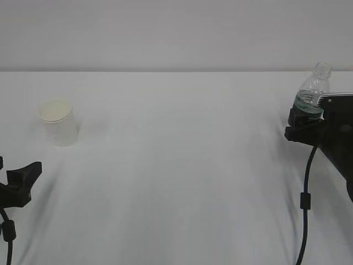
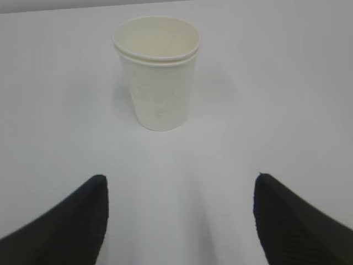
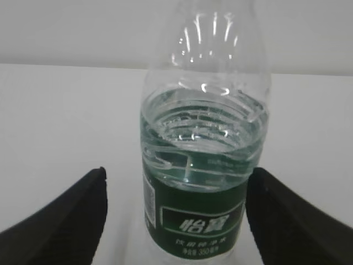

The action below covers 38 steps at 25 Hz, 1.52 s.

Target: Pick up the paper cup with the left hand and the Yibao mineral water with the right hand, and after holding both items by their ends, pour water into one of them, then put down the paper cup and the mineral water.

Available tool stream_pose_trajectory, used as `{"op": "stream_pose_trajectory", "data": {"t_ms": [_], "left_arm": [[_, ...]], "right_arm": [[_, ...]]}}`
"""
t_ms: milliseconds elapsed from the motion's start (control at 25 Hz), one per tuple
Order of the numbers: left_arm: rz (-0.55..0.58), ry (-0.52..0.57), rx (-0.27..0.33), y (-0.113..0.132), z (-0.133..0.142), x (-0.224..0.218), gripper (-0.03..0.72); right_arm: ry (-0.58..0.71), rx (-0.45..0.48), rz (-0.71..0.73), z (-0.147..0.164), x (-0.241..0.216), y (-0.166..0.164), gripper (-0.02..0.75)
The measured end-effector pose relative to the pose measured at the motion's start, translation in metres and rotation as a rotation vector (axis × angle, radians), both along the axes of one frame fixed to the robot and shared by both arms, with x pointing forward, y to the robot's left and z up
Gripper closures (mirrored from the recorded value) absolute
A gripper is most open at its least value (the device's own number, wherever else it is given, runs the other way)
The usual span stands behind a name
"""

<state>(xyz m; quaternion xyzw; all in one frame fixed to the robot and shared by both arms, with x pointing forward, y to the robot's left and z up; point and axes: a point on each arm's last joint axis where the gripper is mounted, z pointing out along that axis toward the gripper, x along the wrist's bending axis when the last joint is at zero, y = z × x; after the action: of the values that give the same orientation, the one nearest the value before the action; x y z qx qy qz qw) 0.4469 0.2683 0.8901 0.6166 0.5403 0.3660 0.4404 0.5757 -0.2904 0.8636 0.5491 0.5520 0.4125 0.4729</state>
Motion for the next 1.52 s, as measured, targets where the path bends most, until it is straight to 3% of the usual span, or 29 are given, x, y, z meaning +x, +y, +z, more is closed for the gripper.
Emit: {"op": "stream_pose_trajectory", "data": {"t_ms": [680,1520], "left_arm": [[0.000,0.000,0.000,0.000,0.000,0.000,0.096],[0.000,0.000,0.000,0.000,0.000,0.000,0.096]], "right_arm": [[0.047,-0.005,-0.018,-0.023,0.006,-0.001,0.146],[0.010,-0.007,-0.037,-0.024,0.024,-0.002,0.145]]}}
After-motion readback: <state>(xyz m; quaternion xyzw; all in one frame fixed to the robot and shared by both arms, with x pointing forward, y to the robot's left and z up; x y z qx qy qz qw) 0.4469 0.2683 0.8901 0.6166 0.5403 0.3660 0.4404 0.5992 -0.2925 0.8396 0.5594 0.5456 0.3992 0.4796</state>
